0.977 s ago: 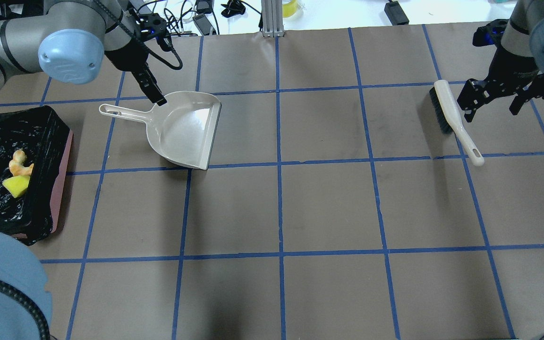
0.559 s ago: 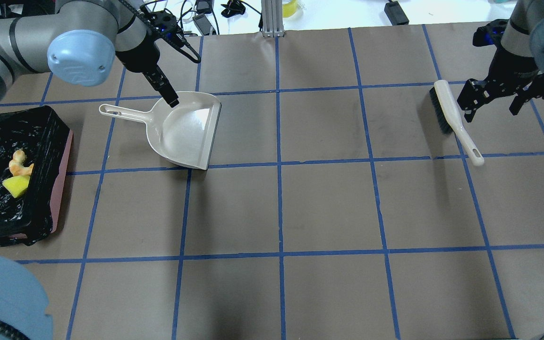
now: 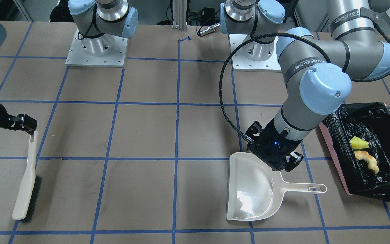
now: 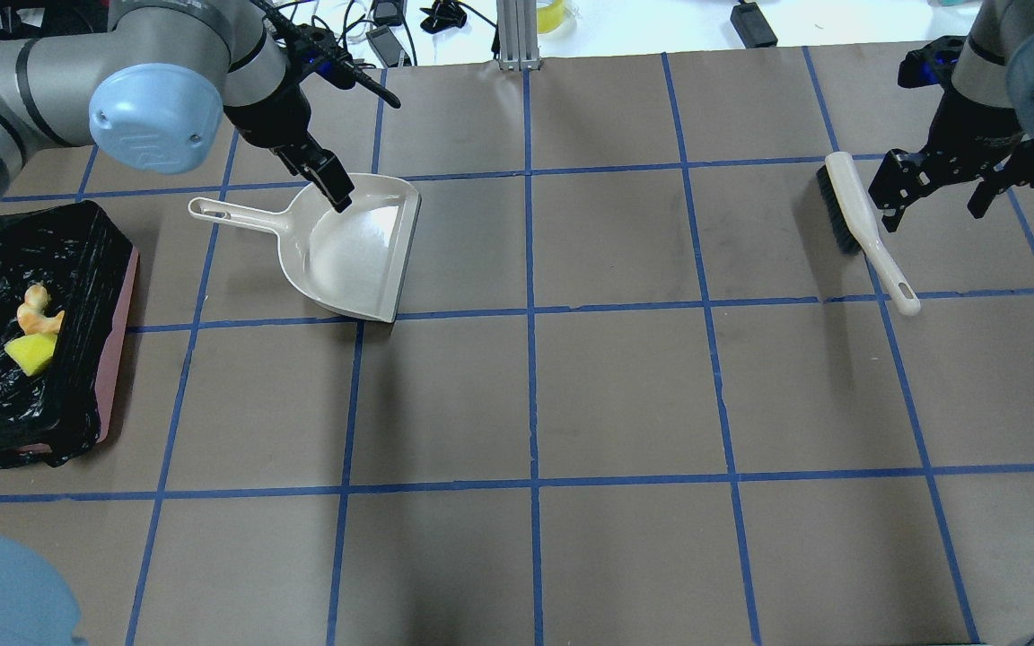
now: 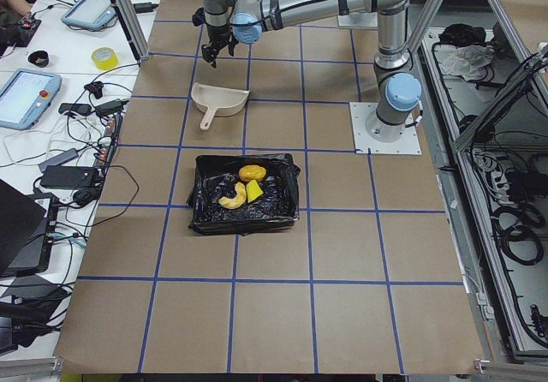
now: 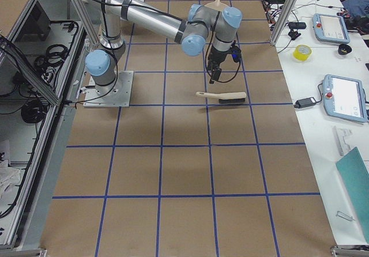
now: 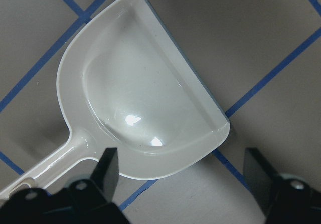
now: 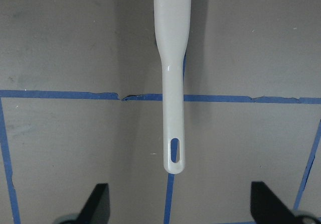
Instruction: Sweep and dump trash into bin
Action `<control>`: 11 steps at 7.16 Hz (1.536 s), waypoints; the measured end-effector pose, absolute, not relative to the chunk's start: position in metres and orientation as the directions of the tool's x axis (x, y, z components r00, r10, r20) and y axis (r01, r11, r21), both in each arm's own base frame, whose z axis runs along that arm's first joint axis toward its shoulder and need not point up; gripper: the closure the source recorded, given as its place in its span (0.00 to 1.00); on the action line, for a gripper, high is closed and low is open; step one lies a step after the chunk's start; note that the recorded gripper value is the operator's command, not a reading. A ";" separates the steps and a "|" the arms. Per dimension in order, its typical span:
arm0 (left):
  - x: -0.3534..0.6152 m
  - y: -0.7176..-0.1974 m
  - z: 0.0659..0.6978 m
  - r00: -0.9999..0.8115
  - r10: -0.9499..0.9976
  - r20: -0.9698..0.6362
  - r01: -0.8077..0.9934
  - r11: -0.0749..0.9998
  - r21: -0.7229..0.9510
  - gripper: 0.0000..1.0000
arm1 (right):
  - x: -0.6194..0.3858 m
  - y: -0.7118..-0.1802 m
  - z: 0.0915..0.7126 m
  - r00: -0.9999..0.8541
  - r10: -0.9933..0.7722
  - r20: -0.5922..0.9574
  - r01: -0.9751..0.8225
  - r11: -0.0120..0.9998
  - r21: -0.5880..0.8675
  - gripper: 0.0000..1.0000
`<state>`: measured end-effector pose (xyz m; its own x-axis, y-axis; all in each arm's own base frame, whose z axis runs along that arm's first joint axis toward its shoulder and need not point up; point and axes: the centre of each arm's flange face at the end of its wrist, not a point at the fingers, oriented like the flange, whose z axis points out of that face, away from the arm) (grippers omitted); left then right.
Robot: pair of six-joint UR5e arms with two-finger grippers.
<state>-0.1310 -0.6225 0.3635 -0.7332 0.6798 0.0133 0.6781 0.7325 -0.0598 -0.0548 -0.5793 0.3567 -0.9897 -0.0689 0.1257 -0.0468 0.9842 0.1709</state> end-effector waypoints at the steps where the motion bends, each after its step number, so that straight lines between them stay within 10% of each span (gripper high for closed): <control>1: -0.131 -0.623 0.363 -0.737 0.676 0.014 0.674 0.736 -0.059 0.11 | -0.055 -0.579 0.357 -0.990 -0.069 0.125 -0.046 0.984 0.172 0.00; 11: -0.129 -0.624 0.361 -0.739 0.673 0.014 0.672 0.739 -0.058 0.11 | -0.055 -0.579 0.356 -0.990 -0.070 0.123 -0.048 0.984 0.172 0.00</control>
<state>-0.1288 -0.6237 0.3611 -0.7393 0.6732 0.0135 0.6715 0.7387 -0.0585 -0.0551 -0.5794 0.3561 -0.9899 -0.0698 0.1235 -0.0480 0.9840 0.1718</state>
